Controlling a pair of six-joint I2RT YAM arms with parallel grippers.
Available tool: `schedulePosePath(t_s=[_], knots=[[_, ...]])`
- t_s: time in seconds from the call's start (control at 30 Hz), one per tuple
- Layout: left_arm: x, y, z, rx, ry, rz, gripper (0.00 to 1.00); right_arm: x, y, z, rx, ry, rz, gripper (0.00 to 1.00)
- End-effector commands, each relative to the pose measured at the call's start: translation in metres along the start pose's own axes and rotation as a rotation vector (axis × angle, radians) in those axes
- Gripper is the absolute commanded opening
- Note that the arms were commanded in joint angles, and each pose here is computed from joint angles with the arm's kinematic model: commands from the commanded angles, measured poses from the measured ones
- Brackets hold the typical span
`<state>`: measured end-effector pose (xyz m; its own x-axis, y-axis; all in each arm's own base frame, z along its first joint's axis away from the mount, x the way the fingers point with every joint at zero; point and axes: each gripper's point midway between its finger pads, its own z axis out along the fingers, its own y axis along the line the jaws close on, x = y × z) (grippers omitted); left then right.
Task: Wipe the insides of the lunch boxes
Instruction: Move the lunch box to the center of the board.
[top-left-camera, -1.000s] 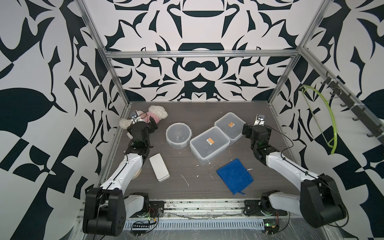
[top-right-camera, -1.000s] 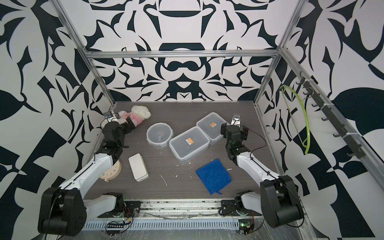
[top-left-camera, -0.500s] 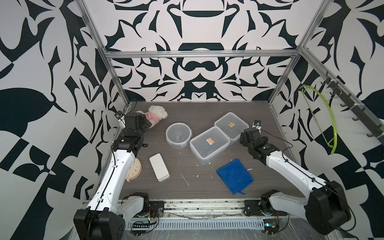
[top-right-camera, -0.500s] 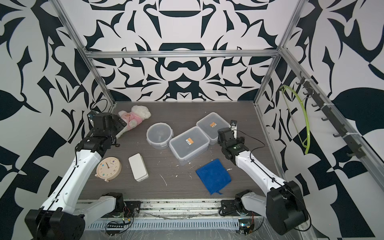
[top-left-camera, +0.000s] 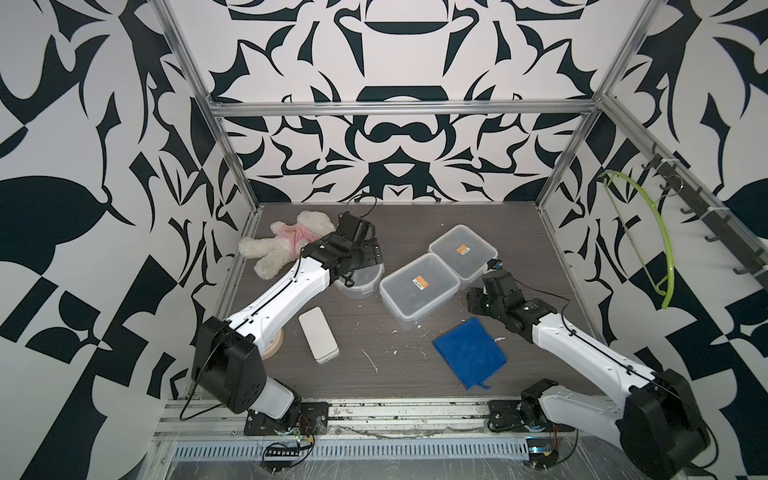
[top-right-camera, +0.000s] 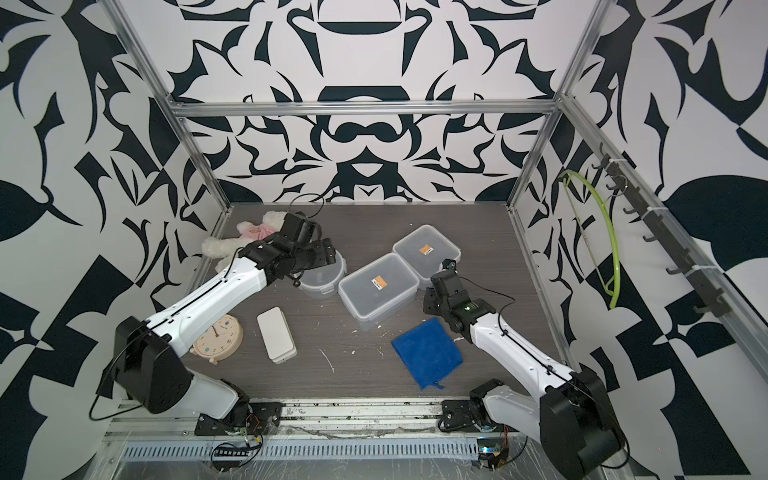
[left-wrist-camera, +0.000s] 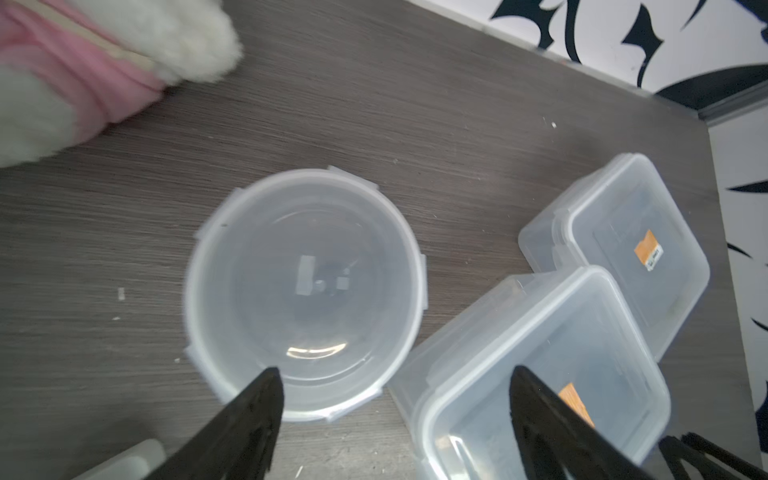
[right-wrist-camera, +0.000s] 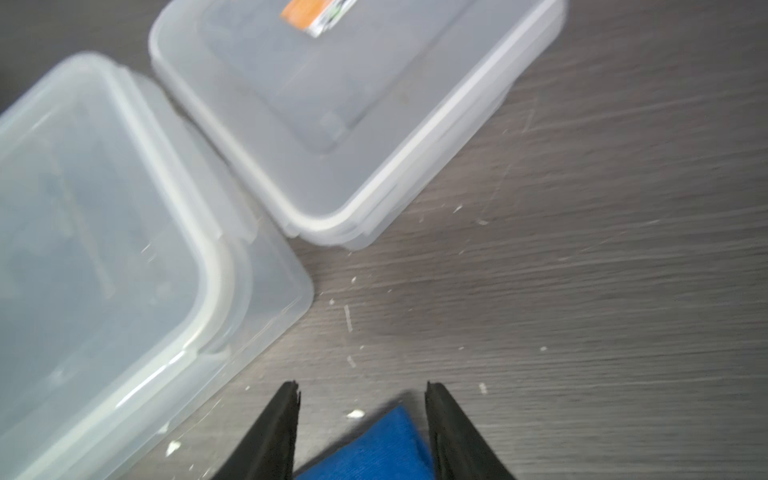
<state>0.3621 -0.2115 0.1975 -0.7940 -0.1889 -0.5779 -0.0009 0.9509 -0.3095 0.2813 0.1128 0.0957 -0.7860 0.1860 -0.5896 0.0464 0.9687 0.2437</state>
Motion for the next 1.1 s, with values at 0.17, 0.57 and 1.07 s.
schedulePosePath(t_s=[0.17,0.57,1.07], knots=[[0.020,-0.039,0.034,0.069,0.136,0.061,0.89,0.035,0.076,0.002,-0.201,0.104,-0.061,0.54],[0.028,-0.049,0.049,0.103,0.178,0.045,0.91,-0.012,0.105,0.056,-0.115,0.078,-0.132,0.59],[0.022,-0.068,0.078,0.118,0.221,0.067,0.94,-0.109,0.058,0.100,0.009,0.014,-0.053,0.62]])
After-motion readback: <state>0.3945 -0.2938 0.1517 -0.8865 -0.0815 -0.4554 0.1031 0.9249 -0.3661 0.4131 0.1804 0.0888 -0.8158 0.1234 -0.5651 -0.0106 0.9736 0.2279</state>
